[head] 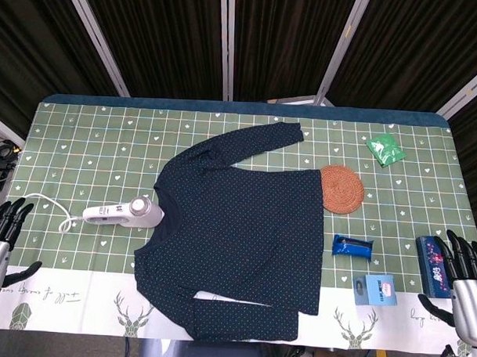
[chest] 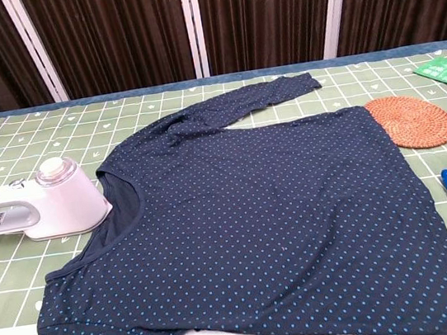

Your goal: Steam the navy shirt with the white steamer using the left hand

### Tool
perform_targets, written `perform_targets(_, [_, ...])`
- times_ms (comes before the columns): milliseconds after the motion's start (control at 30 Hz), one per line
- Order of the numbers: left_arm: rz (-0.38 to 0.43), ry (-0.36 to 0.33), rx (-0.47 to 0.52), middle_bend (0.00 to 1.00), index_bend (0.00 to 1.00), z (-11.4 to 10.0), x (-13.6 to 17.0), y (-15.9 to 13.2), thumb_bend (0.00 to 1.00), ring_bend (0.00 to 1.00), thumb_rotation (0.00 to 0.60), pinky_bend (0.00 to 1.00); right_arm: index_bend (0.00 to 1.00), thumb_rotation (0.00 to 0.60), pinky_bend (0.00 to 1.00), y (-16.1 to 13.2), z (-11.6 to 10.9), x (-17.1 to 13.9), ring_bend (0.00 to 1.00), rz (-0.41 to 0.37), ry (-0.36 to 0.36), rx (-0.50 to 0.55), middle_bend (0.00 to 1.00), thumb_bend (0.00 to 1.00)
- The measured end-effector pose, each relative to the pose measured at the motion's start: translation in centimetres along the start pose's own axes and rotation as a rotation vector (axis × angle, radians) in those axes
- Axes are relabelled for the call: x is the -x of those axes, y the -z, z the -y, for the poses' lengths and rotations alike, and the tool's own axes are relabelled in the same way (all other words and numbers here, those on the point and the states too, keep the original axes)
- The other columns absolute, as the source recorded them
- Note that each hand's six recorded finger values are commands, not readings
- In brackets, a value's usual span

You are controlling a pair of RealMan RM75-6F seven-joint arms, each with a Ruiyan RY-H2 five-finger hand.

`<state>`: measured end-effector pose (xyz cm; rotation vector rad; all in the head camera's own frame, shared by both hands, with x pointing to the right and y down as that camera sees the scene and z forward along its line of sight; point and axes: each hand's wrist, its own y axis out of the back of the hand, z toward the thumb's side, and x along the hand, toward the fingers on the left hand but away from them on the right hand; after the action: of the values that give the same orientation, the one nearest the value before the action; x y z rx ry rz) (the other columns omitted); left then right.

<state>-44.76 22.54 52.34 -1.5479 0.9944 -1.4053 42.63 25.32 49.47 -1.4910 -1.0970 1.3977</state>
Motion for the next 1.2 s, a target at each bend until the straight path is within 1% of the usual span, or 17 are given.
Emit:
perform_targets(267, [-0.007, 0.021, -0.001, 0.00, 0.00, 0.4, -0.1, 0.1, 0.00, 0.00, 0.600, 0.00, 0.00, 0.600, 0.00, 0.0, 0.0, 0.0, 0.00, 0.000, -0.003, 0.004, 0.00, 0.00])
perform_targets(467, [0.002, 0.074, 0.007, 0.00, 0.00, 1.6, -1.2, 0.1, 0.00, 0.00, 0.600, 0.00, 0.00, 0.600, 0.00, 0.1, 0.0, 0.0, 0.00, 0.009, -0.007, 0.011, 0.00, 0.00])
perform_targets(533, [0.010, 0.095, 0.006, 0.00, 0.00, 2.2, -2.1, -0.1, 0.02, 0.00, 0.600, 0.00, 0.00, 0.600, 0.00, 0.2, 0.1, 0.2, 0.00, 0.013, -0.014, 0.011, 0.00, 0.00])
perform_targets(567, [0.014, 0.106, 0.006, 0.00, 0.00, 2.5, -2.6, -0.2, 0.05, 0.00, 0.600, 0.00, 0.00, 0.600, 0.00, 0.2, 0.2, 0.3, 0.00, 0.015, -0.018, 0.011, 0.00, 0.00])
perform_targets(633, [0.024, 0.137, 0.006, 0.00, 0.00, 3.4, -3.7, -0.6, 0.14, 0.00, 0.600, 0.00, 0.00, 0.600, 0.00, 0.3, 0.3, 0.5, 0.00, 0.017, -0.025, 0.013, 0.00, 0.00])
perform_targets(700, [0.033, 0.170, 0.007, 0.00, 0.00, 4.4, -4.9, -1.0, 0.24, 0.00, 0.600, 0.00, 0.00, 0.600, 0.00, 0.3, 0.5, 0.8, 0.00, 0.018, -0.031, 0.015, 0.00, 0.00])
perform_targets(733, [0.040, 0.198, 0.007, 0.00, 0.00, 5.4, -5.9, -1.4, 0.28, 0.00, 0.600, 0.00, 0.00, 0.600, 0.00, 0.4, 0.6, 0.9, 0.00, 0.019, -0.033, 0.016, 0.00, 0.00])
perform_targets(800, [0.047, 0.224, 0.007, 0.00, 0.00, 6.5, -7.0, -1.9, 0.35, 0.00, 0.600, 0.00, 0.00, 0.600, 0.00, 0.6, 0.7, 1.1, 0.00, 0.025, -0.035, 0.016, 0.00, 0.00])
perform_targets(867, [0.059, 0.249, 0.011, 0.00, 0.00, 7.9, -8.5, -2.8, 0.37, 0.00, 0.600, 0.00, 0.00, 0.600, 0.00, 0.7, 0.7, 1.3, 0.00, 0.029, -0.034, 0.016, 0.00, 0.00])
perform_targets(1033, [0.078, 0.272, 0.006, 0.00, 0.00, 10.8, -11.3, -4.6, 0.39, 0.00, 0.600, 0.00, 0.00, 0.600, 0.00, 0.9, 1.1, 1.6, 0.00, 0.035, -0.048, 0.015, 0.00, 0.00])
perform_targets(1133, [0.084, 0.287, 0.011, 0.00, 0.00, 12.1, -12.6, -5.7, 0.38, 0.00, 0.600, 0.00, 0.00, 0.600, 0.00, 1.1, 1.3, 1.7, 0.00, 0.040, -0.053, 0.013, 0.00, 0.00])
perform_targets(1200, [0.086, 0.292, 0.015, 0.00, 0.00, 12.6, -13.3, -6.2, 0.37, 0.00, 0.600, 0.00, 0.00, 0.600, 0.00, 1.2, 1.3, 1.8, 0.00, 0.044, -0.053, 0.012, 0.00, 0.00])
